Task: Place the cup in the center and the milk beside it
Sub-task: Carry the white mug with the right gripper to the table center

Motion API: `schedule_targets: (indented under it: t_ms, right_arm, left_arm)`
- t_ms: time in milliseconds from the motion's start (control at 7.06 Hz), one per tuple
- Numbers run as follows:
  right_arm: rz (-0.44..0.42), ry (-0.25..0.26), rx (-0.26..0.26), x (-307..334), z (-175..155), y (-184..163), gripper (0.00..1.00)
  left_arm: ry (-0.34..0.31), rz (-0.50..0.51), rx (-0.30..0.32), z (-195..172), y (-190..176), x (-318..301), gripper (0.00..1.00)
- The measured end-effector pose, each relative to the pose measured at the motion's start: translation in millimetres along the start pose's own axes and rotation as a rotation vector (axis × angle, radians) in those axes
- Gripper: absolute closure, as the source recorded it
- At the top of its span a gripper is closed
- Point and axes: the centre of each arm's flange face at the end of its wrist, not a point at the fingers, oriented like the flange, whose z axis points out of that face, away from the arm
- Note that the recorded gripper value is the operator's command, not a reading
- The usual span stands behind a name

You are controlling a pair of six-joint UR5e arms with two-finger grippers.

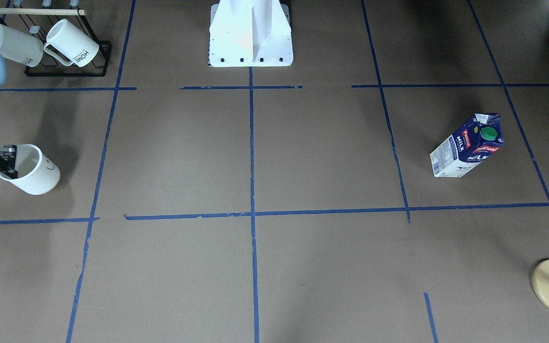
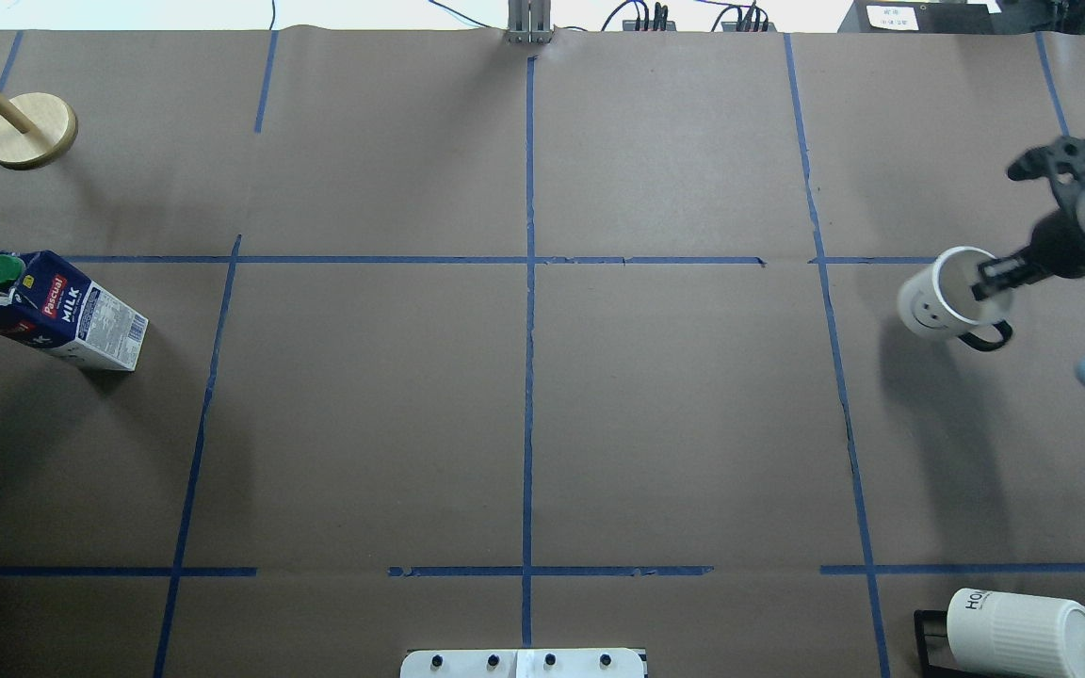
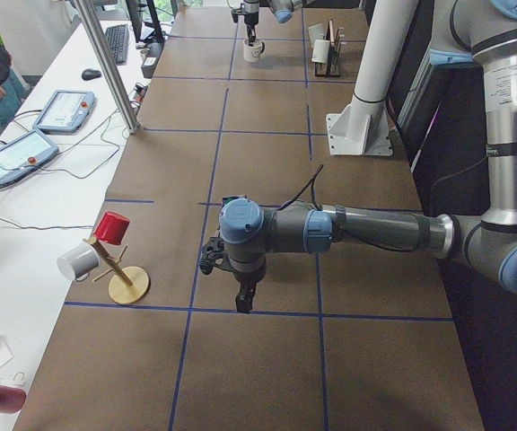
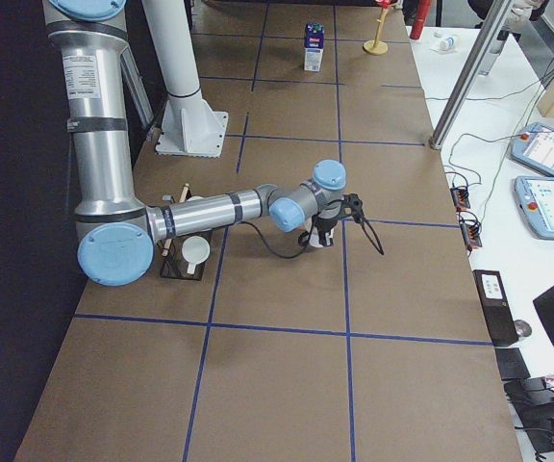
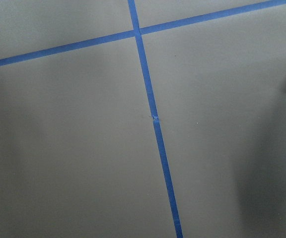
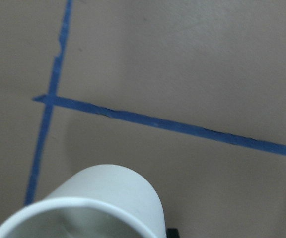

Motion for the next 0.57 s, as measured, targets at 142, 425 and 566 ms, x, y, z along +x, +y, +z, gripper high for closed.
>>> schedule_targets:
  t_ms: [142,425,566]
  right_arm:
    - [0.037,-0.01,-0.018,-61,-4,-32,0.99]
    - [0.124,0.026,-0.046,-205,-1,-74,0.99]
    - [0.17,0.039,-0.045,-267,4,-84,0.99]
  left_arm:
    - [-0.001,0.002,0.003,-2,0,1,0.0]
    - [-0.002,0.007,0.007,-3,-1,3,0.0]
    - [-0.002,0.008,0.007,-4,-1,3,0.0]
